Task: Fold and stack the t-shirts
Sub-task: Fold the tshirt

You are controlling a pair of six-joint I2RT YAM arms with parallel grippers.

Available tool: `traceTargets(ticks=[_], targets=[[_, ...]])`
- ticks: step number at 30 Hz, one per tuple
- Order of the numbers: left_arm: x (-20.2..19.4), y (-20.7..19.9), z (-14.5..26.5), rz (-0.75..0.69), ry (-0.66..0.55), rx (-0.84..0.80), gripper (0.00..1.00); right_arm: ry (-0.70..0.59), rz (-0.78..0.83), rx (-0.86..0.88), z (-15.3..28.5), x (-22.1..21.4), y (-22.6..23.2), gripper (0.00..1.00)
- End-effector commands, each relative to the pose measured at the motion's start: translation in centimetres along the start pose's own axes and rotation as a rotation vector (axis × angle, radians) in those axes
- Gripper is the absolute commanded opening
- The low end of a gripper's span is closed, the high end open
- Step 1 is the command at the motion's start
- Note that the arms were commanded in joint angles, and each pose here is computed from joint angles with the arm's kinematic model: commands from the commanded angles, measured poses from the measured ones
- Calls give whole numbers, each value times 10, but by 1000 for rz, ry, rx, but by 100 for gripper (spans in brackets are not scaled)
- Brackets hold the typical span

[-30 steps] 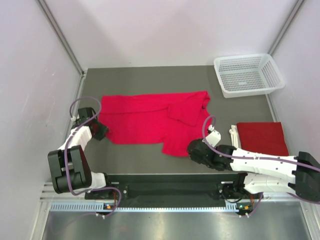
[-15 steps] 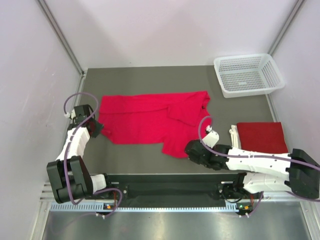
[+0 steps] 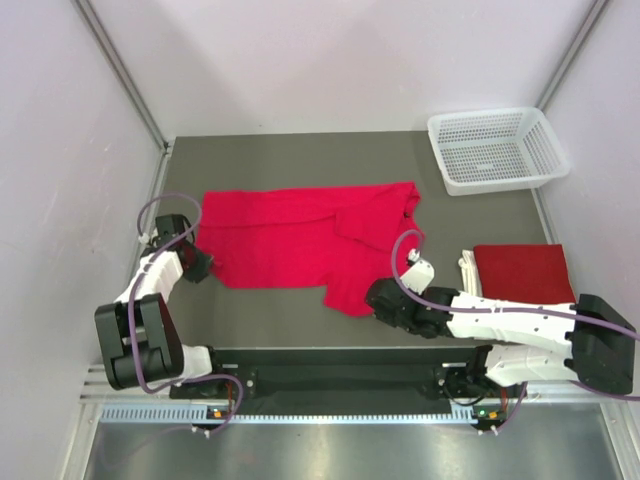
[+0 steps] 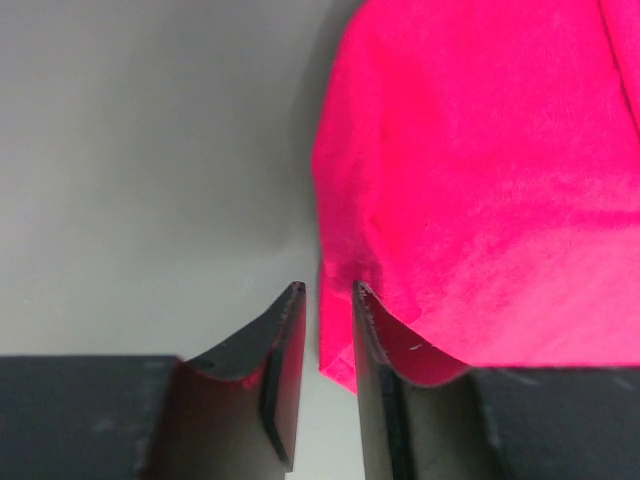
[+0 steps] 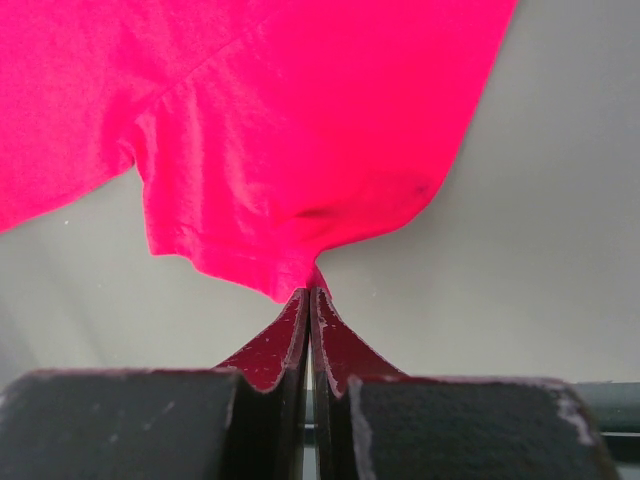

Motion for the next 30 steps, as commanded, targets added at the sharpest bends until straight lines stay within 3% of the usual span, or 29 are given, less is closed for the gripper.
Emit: traceTargets(ticks=[1,30], targets=[[5,-12,-3,-3,-13,-83,31,-22,0,44,5,3,16,0],[9,-22,-22,-43,13,-68,33,-28,-10,26,2,4,10,0]])
Point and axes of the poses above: each gripper's point midway between its finger pads, its own z axis back along the fingers, its own y axis along the line the jaws close on, x = y × z, the point moved 10 cm from there along z, back along the fingers, and after that the axes turned 3 degrees about -z, right-handed, at the moved point
